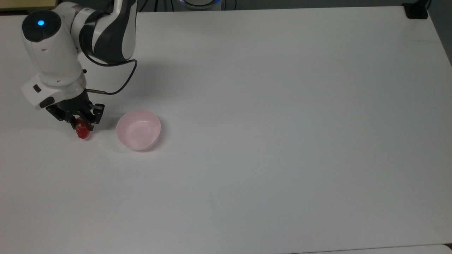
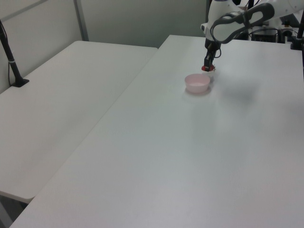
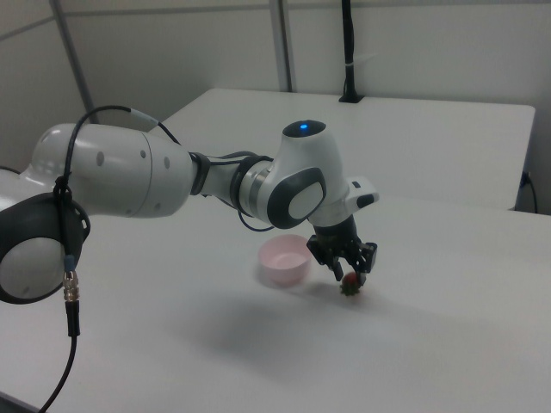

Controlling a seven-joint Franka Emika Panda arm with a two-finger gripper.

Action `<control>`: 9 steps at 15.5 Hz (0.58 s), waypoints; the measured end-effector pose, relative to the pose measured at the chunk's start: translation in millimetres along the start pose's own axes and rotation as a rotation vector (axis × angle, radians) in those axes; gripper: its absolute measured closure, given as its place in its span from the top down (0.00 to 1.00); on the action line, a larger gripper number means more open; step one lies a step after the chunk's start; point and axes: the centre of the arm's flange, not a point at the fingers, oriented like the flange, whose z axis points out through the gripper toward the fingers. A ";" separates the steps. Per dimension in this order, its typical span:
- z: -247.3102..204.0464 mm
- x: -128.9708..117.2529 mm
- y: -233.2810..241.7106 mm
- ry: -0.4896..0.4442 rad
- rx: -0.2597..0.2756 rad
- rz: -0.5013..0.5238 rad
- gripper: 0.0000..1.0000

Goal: Pick up strawberry from bowl

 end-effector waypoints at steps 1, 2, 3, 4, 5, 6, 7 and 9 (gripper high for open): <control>2.2 0.2 -0.1 -0.002 0.000 0.000 0.56; 1.6 0.9 0.2 0.000 -0.001 0.005 0.67; -1.2 2.6 1.1 0.006 -0.003 0.013 0.77; -6.7 5.1 2.4 0.016 -0.007 0.025 0.85; -16.6 8.5 4.2 0.032 -0.012 0.032 0.96; -30.3 10.3 5.2 0.035 -0.013 0.042 1.00; -49.0 10.0 4.6 0.018 -0.007 0.056 1.00; -102.5 6.9 -7.3 -0.031 0.019 0.085 1.00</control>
